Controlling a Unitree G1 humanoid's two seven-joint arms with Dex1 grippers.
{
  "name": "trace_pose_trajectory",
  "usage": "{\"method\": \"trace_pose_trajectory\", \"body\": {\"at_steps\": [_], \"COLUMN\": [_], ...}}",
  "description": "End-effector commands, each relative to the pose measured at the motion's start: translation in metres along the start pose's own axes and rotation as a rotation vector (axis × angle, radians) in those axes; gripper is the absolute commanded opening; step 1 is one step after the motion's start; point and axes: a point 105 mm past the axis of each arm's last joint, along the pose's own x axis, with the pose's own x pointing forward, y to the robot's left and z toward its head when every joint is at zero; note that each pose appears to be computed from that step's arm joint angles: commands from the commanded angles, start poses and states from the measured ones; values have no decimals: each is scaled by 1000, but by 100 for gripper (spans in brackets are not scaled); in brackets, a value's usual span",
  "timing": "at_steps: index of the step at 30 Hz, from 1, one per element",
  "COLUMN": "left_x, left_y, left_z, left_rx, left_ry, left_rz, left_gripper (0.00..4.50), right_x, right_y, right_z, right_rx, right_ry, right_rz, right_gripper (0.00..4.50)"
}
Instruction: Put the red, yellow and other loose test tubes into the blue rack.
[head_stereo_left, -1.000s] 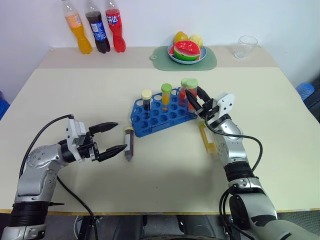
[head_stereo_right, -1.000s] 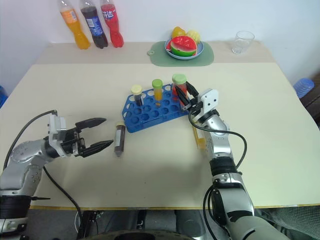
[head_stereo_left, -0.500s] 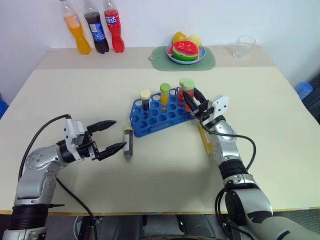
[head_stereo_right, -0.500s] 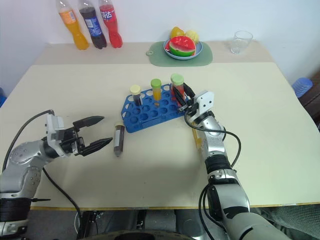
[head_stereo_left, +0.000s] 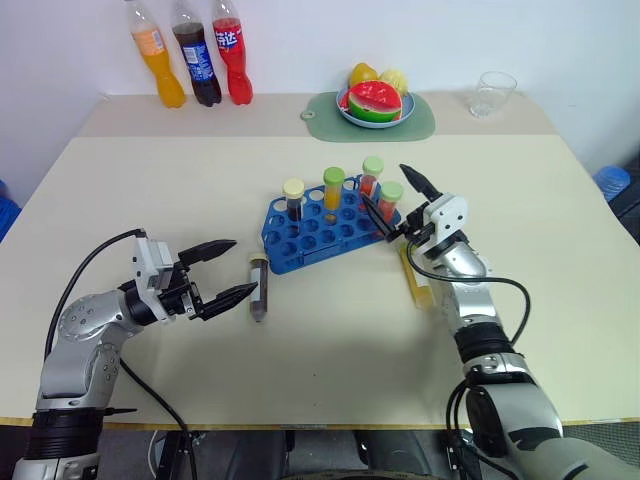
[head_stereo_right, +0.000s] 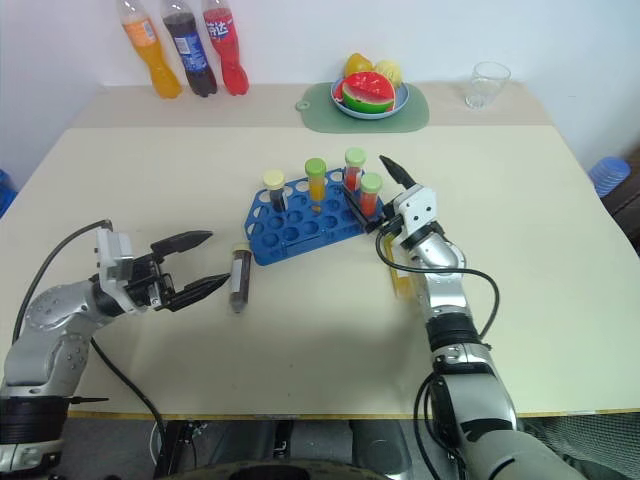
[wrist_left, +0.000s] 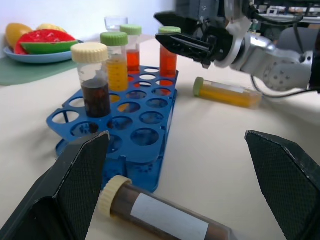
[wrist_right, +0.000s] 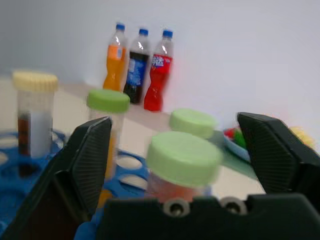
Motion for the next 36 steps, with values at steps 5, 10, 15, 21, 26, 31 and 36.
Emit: {"method": "trace_pose_trajectory", "body": {"at_steps": [5,10,15,21,26,31,36], "left_x": [8,12,12,8,5,0,-5], "left_y": [-5,-7,-7,-8,-11,-12,-12], "left_z": [-1,-5,-9,-10,-9,-9,-8], "left_rx": [11,3,1,-5,-6,-1,3], "left_ry": [-18,-22,-24,-29,-33,-24,-14], "left_rz": [-28,-46,-56,-45,-34,-16,2], "left_gripper": [450,450,450,450,450,450,450], "right_x": [-33,-62,-79,-77,-77,-83,-81], "right_y": [-6,-15,-12,-10,10,23,25], "right_z": [32,32,32,16,-7,-29,-44], "right_rx": [-76,156,393,582,600,523,392], "right_ry": [177,519,788,1020,1139,1201,1193], "right_rz": [138,146,155,74,88,116,127], "right_gripper": [447,447,447,447,447,447,261]}}
